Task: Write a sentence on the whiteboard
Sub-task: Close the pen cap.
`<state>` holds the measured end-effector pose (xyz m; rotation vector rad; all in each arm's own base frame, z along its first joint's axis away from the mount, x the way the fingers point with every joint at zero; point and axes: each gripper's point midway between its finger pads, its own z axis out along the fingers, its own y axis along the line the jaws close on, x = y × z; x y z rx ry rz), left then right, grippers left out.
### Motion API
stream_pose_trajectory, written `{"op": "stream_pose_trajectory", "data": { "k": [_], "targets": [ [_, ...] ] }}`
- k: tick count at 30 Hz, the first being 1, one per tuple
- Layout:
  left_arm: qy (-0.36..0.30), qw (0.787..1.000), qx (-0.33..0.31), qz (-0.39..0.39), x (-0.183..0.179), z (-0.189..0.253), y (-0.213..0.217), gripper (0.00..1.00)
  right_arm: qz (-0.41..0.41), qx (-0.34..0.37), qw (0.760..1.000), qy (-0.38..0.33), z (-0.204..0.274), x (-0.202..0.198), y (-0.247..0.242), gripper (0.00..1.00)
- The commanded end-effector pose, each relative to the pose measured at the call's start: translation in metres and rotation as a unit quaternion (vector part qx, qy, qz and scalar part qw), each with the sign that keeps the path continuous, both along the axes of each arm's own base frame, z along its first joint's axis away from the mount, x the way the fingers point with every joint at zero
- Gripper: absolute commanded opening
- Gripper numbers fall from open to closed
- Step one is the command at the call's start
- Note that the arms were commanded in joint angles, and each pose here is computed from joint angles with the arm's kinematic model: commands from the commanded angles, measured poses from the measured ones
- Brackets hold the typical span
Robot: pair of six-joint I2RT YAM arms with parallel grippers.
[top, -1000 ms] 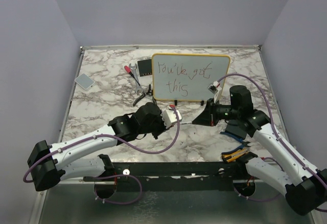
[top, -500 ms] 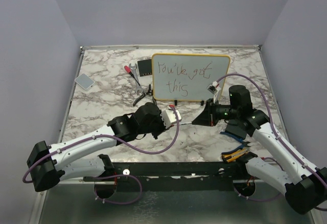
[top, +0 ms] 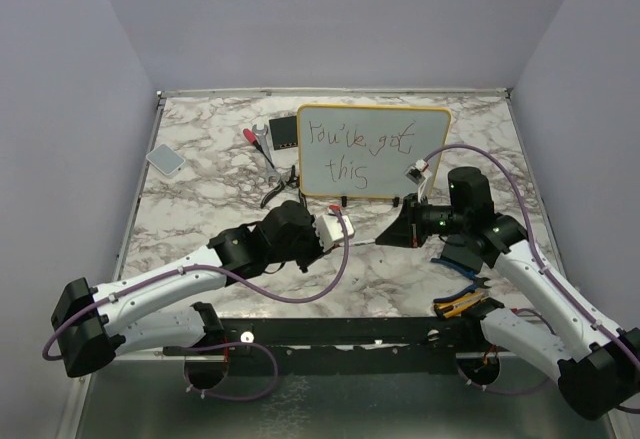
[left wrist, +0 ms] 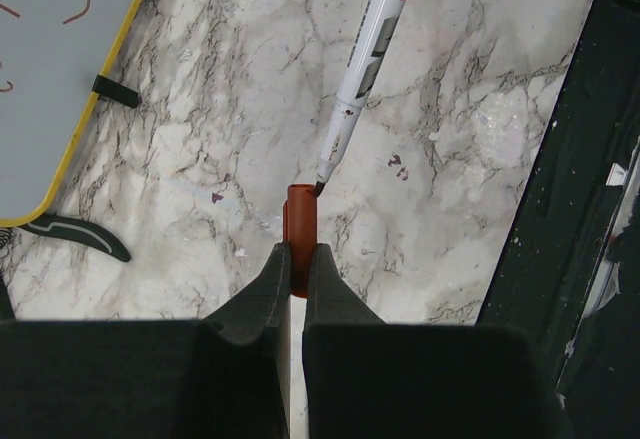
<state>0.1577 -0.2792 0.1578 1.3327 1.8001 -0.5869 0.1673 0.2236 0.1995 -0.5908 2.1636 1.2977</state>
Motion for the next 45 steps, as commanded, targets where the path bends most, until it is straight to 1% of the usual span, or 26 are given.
{"op": "stream_pose_trajectory", "data": {
  "k": [1,8,18,34,45],
  "targets": [
    [-0.007,1.000,-0.001,-0.007,-0.004,0.001,0.003,0.00,-0.025,-0.014,1.000,-0.013,0.004,0.006,-0.006,0.01],
    [-0.006,1.000,-0.002,-0.013,-0.006,0.002,0.002,0.00,-0.044,-0.015,0.998,-0.035,0.012,0.009,-0.011,0.01],
    [-0.007,1.000,-0.005,-0.016,-0.008,0.003,0.002,0.00,0.008,0.010,1.000,-0.010,0.012,-0.005,-0.001,0.01],
    [-0.011,0.999,-0.018,-0.029,-0.013,0.011,0.001,0.00,0.017,0.017,1.000,-0.008,0.012,-0.009,0.000,0.01],
    [-0.011,0.997,-0.036,-0.064,-0.028,0.019,-0.003,0.00,0.040,0.035,0.999,-0.008,0.021,-0.018,0.002,0.00]
  ]
}}
